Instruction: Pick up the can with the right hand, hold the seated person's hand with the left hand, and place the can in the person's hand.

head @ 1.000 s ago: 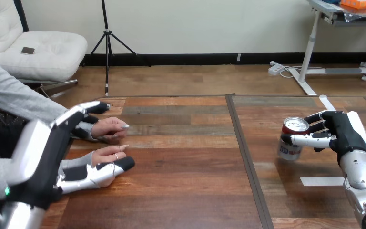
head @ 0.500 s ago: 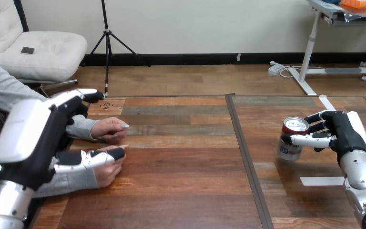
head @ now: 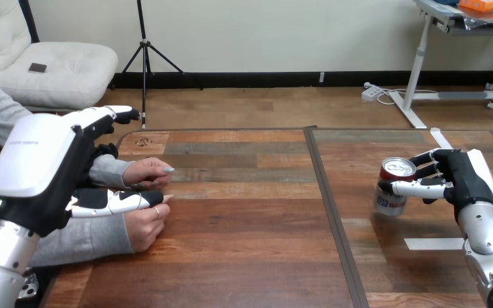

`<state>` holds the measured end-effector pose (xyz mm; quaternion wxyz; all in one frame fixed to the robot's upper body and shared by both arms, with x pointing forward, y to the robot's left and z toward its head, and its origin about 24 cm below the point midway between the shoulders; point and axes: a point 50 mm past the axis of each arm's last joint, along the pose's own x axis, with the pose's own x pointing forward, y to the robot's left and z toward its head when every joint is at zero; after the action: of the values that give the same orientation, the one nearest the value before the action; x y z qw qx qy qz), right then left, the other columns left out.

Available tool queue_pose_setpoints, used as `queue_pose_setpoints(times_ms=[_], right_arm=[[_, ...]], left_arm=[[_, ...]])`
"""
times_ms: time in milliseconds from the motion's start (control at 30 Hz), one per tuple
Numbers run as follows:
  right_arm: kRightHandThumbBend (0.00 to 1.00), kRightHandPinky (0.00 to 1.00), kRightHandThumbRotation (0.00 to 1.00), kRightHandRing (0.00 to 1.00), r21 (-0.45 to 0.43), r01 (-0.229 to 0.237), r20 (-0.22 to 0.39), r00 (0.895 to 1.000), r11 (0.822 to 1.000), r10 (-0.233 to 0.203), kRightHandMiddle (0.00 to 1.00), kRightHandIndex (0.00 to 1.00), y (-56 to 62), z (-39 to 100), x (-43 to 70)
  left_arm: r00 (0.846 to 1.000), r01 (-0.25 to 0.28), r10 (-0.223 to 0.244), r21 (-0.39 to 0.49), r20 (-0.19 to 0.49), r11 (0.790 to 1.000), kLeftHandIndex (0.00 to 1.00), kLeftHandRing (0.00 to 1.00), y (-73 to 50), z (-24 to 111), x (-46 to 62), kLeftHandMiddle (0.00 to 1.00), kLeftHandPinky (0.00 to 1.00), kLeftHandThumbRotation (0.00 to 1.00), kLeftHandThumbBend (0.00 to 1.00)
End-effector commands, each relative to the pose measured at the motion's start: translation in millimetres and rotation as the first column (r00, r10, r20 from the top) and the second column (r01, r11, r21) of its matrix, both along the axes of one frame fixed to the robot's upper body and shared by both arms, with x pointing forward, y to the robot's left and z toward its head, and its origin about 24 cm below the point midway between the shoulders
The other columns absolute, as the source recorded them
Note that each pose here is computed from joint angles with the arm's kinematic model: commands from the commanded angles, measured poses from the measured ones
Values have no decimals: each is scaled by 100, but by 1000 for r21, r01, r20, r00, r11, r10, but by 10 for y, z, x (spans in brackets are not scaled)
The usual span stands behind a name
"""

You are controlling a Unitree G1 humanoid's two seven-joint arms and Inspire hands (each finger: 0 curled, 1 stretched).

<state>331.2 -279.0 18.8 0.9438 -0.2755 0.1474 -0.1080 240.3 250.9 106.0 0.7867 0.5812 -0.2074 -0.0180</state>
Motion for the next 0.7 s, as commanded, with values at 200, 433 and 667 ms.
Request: queue_pose_setpoints(times_ms=[200,433,667], right_arm=[[78,37,0,41,-16,-33,125,992,999,34,45,47,25,323,187],[78,35,0,40,-12,-34,126,991,999,35,44,46,22,330,190],[78,34,0,39,-13,-36,125,991,999,37,44,46,22,334,194]], left_arm=[[1000,3,-2,84,-15,996,78,70,-7,36,205,76,59,49,100],[998,12,-5,113,-62,993,79,72,-8,-5,267,77,62,49,100],[991,21,0,149,-136,989,82,76,3,-43,325,80,67,52,100]])
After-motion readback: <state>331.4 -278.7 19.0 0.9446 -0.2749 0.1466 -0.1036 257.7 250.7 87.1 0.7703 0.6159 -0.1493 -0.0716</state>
